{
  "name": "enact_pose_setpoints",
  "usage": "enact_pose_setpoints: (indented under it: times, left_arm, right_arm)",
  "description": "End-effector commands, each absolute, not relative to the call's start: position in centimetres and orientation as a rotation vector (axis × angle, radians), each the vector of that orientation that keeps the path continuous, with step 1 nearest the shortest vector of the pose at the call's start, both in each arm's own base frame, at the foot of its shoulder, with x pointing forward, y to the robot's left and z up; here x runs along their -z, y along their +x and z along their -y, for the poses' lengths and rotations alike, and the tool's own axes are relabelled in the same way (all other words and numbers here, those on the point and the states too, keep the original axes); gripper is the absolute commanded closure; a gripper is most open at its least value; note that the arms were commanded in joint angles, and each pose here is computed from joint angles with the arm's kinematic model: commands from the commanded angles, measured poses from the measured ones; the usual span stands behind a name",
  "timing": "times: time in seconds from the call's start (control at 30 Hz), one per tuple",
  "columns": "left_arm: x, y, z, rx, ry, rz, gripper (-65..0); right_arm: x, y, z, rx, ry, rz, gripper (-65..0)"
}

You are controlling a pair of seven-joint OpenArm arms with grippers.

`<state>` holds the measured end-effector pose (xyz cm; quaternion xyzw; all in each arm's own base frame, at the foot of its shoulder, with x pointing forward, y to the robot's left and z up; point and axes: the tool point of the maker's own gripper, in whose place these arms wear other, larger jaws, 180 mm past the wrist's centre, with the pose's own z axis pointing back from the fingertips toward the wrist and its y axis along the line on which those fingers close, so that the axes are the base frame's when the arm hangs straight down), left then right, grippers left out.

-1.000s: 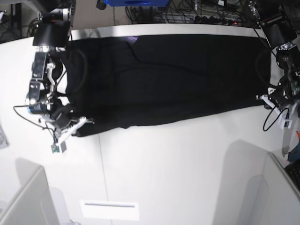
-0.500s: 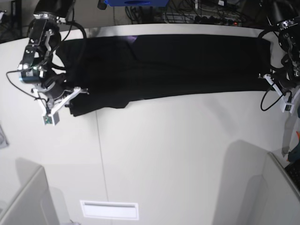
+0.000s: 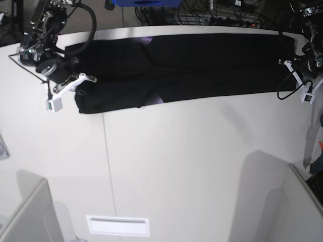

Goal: Fold the T-shirt properly
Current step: 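Fold the hem over toward the collar with both grippers and release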

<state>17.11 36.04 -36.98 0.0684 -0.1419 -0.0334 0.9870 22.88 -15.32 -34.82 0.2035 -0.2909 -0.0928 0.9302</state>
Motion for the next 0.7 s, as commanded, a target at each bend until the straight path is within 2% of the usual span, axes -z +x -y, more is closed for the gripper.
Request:
enact_pose_setpoints:
  times: [0.0,0.17,0.37,0.67]
  left_arm:
    - [35.9,17.7,-36.8,0.084,0.172,0.305,0.0]
    - [35.0,18.2,-36.4,0.111,0.186,0.333,0.0]
    - [35.6,17.3,-36.3,0.118,0.185,0.302,0.0]
    - [36.2,16.1,-36.3,0.121,0.185,0.269,0.0]
  right_arm:
    - [33.7,23.3,15.6,0.194,0.44,0.643,0.0]
    - [33.3,22.2,15.7,0.213,0.517,0.61,0.0]
    - [35.8,20.5,17.0,0.252,0.415,0.55,0.0]
    - [36.9,19.3,17.0,0.272,0.407,0.508,0.0]
